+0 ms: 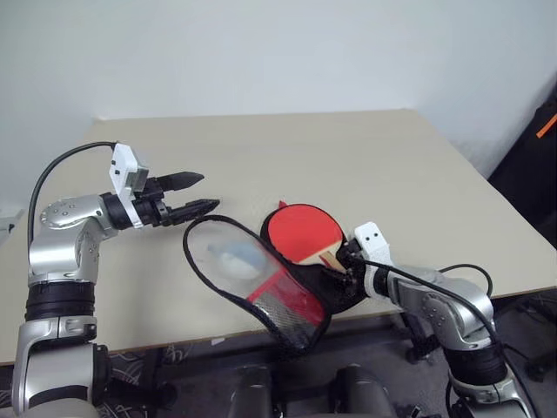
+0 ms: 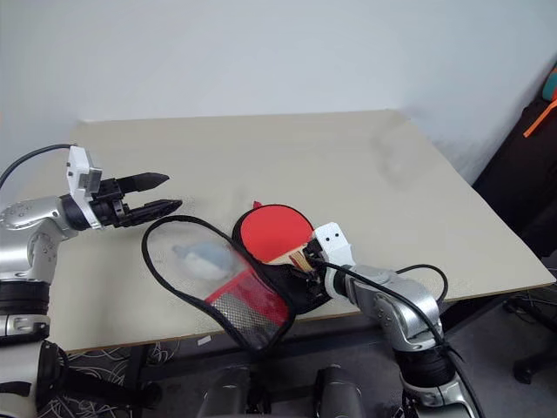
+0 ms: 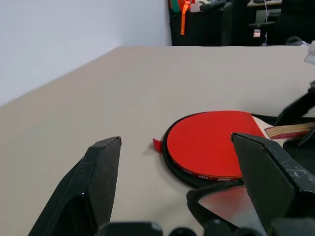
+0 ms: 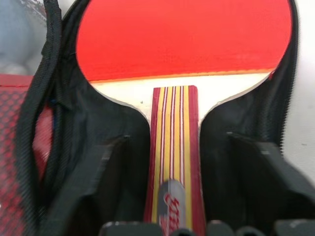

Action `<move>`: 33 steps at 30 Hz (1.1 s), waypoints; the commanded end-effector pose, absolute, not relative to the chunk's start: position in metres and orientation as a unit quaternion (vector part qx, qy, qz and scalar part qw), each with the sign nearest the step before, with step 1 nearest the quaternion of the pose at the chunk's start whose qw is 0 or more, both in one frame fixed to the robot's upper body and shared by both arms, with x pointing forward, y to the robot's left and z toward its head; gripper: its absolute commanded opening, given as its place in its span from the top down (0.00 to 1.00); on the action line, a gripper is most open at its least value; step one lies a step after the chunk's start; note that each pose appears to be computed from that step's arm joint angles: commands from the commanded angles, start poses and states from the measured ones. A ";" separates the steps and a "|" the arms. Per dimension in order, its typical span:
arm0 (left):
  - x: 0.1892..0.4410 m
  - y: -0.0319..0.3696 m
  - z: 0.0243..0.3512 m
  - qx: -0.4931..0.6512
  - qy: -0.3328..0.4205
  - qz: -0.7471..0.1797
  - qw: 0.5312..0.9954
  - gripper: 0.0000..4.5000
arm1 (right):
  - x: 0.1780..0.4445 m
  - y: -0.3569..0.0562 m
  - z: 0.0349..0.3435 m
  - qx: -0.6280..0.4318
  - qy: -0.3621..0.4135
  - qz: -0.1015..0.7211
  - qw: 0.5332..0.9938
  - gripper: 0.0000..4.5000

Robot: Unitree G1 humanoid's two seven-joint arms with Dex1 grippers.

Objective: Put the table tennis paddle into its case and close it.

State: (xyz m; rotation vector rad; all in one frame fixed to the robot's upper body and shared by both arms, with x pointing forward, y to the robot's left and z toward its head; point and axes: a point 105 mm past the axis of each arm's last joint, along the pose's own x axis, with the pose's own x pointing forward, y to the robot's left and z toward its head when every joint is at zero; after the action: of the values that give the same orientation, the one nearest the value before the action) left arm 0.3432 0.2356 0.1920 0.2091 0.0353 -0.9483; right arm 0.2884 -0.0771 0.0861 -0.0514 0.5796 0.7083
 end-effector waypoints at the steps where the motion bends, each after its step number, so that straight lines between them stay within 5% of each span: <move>1: 0.341 0.241 0.213 0.115 -0.005 -0.455 0.883 0.16 | 0.290 -0.084 0.142 -0.019 0.198 0.382 0.902 0.08; 11: 0.325 0.258 0.196 0.100 0.031 -0.452 0.886 0.16 | 0.300 -0.153 0.207 -0.047 0.131 0.391 0.910 0.08; 22: 0.313 0.273 0.177 0.082 0.071 -0.437 0.893 1.00 | 0.296 -0.196 0.202 -0.080 0.159 0.351 0.919 0.07; 33: 0.254 0.227 0.165 -0.006 0.130 -0.559 0.819 1.00 | 0.303 -0.180 0.200 -0.078 0.153 0.370 0.913 0.07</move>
State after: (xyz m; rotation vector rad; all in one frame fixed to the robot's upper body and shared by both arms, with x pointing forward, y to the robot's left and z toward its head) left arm 0.2603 0.2357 0.1453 -0.0344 0.3260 -1.1304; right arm 0.2993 -0.1808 0.1891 -0.1439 0.3673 0.7652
